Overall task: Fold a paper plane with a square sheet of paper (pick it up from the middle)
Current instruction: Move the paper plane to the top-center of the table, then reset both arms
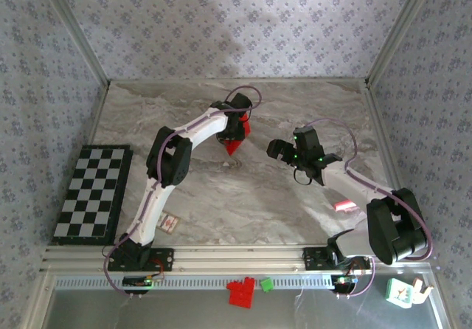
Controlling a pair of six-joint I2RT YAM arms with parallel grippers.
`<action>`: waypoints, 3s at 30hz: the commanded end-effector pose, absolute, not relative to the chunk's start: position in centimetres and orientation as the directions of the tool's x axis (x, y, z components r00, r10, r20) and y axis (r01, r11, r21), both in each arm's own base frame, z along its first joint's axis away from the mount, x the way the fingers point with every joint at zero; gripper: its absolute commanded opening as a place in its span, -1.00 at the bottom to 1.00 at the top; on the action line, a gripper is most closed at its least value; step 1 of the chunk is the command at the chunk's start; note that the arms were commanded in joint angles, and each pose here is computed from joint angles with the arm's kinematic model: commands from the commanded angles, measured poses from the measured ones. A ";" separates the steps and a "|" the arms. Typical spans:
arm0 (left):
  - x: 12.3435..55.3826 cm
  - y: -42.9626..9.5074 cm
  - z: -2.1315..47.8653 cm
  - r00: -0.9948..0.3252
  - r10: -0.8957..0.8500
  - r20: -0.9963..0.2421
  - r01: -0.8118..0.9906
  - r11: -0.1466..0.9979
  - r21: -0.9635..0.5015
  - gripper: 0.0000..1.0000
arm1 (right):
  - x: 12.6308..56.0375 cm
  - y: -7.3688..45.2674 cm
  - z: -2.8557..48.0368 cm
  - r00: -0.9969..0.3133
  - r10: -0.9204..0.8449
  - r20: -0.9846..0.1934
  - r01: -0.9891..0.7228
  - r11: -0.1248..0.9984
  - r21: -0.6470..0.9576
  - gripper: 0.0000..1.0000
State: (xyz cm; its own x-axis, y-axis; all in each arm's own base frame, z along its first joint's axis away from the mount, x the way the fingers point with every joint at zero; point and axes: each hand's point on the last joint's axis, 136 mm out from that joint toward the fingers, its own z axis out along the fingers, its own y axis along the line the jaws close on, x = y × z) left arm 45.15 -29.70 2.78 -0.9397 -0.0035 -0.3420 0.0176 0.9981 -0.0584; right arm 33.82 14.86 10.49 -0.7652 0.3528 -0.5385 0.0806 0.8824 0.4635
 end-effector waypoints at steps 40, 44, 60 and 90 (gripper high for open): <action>45.7 -28.4 14.0 -0.871 -0.089 -0.483 -0.042 0.993 -0.109 0.26 | 34.0 13.2 12.3 -0.744 0.366 -0.559 0.108 0.892 0.440 1.00; 45.2 -27.6 18.1 -0.829 -0.101 -0.550 -0.031 0.990 -0.134 0.46 | 34.3 12.2 14.7 -0.707 0.336 -0.622 0.082 0.913 0.400 1.00; 41.9 -10.3 25.2 -0.377 -0.157 -0.913 -0.131 0.985 -0.115 1.00 | 34.7 1.7 24.7 -0.393 0.109 -0.913 0.259 0.966 0.004 1.00; 36.8 0.5 12.7 -0.252 -0.037 -0.967 0.011 0.999 -0.042 1.00 | 37.2 -1.8 11.4 -0.335 -0.038 -0.942 0.076 0.995 -0.067 1.00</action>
State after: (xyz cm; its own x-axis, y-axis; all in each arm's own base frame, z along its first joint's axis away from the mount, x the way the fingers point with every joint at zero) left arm 35.17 1.19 9.97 -0.3553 -0.0640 -0.9325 -0.0657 0.9969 -0.0434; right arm 35.65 -3.46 9.65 -0.4163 -0.0143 -0.9091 0.1848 0.9777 -0.1000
